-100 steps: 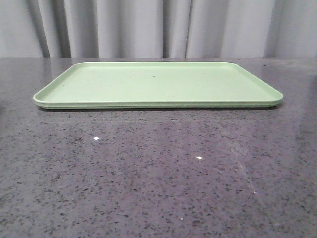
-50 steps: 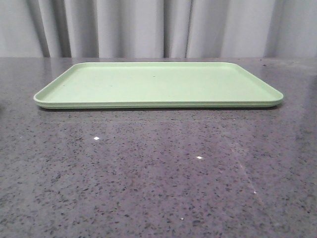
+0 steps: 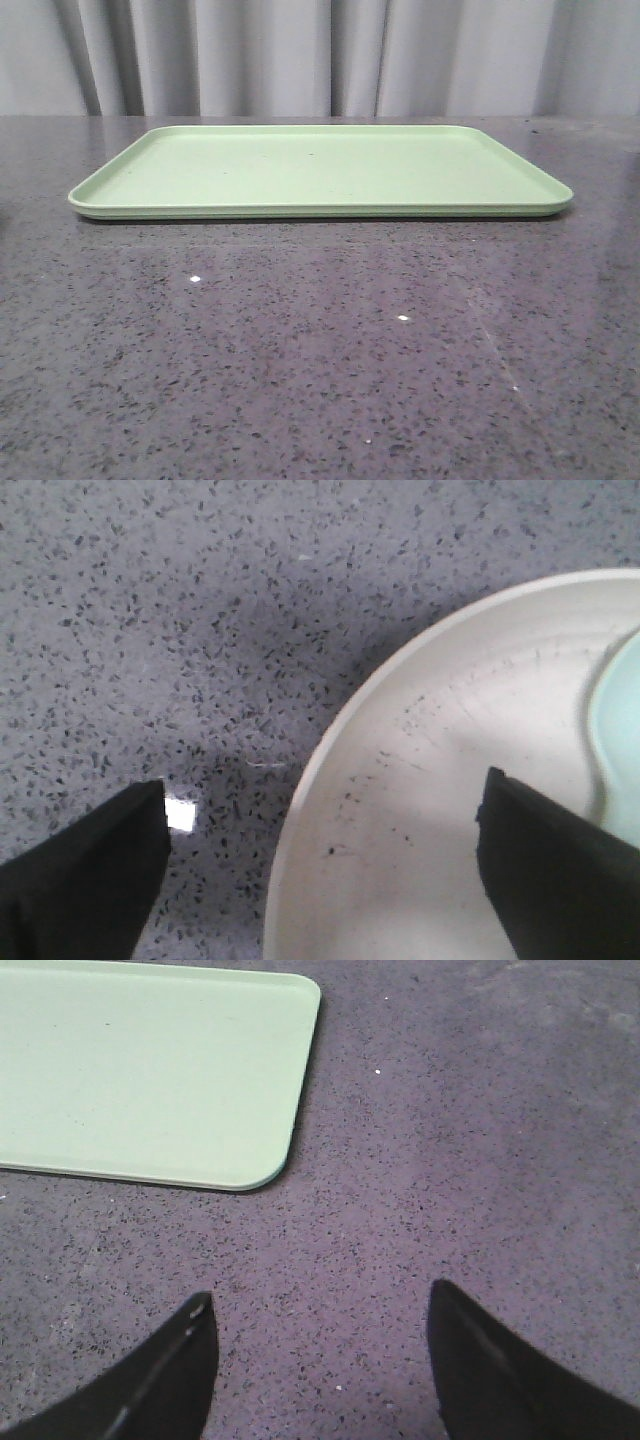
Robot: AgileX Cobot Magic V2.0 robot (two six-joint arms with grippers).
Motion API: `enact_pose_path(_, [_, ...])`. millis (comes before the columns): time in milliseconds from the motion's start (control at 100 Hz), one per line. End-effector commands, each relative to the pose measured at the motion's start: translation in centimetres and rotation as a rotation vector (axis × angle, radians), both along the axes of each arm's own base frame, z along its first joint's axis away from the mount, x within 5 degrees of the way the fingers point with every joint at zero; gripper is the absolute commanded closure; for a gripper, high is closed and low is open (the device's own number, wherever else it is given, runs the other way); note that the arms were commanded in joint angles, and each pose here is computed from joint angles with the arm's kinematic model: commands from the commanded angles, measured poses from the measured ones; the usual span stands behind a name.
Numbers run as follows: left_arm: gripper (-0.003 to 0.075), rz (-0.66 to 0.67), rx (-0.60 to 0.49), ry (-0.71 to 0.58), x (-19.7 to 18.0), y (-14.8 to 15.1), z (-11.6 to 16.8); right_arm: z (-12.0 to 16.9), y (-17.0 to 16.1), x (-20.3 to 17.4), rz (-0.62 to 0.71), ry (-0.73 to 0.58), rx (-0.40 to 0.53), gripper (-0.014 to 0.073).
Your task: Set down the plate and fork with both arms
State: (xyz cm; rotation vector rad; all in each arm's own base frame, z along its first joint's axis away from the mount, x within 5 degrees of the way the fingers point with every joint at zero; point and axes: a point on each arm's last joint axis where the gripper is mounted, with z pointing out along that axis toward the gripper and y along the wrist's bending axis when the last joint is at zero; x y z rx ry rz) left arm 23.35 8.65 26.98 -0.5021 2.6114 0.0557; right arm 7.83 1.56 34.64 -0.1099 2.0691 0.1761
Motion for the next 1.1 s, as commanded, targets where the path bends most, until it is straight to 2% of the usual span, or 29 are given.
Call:
enact_pose_path(0, [0.0113,0.009,0.017,-0.070,0.69,0.31,0.83,1.45,0.01,0.35,-0.004,-0.082,0.011,0.0129])
enact_pose_path(480, [0.0120,0.010,0.006,-0.051,0.89,0.37,0.35,1.46,0.01,0.35,-0.004,-0.083,0.011,0.0129])
enact_pose_path(800, [0.0315,0.012,-0.003,-0.050,0.88,0.31,0.33,1.47,0.02,0.36,-0.004,-0.084,0.011,0.0129])
enact_pose_path(1090, [0.0409,0.011,-0.009,-0.037,0.77,0.25,0.26,1.47,0.02,0.36,-0.004,-0.084,0.011,0.0129])
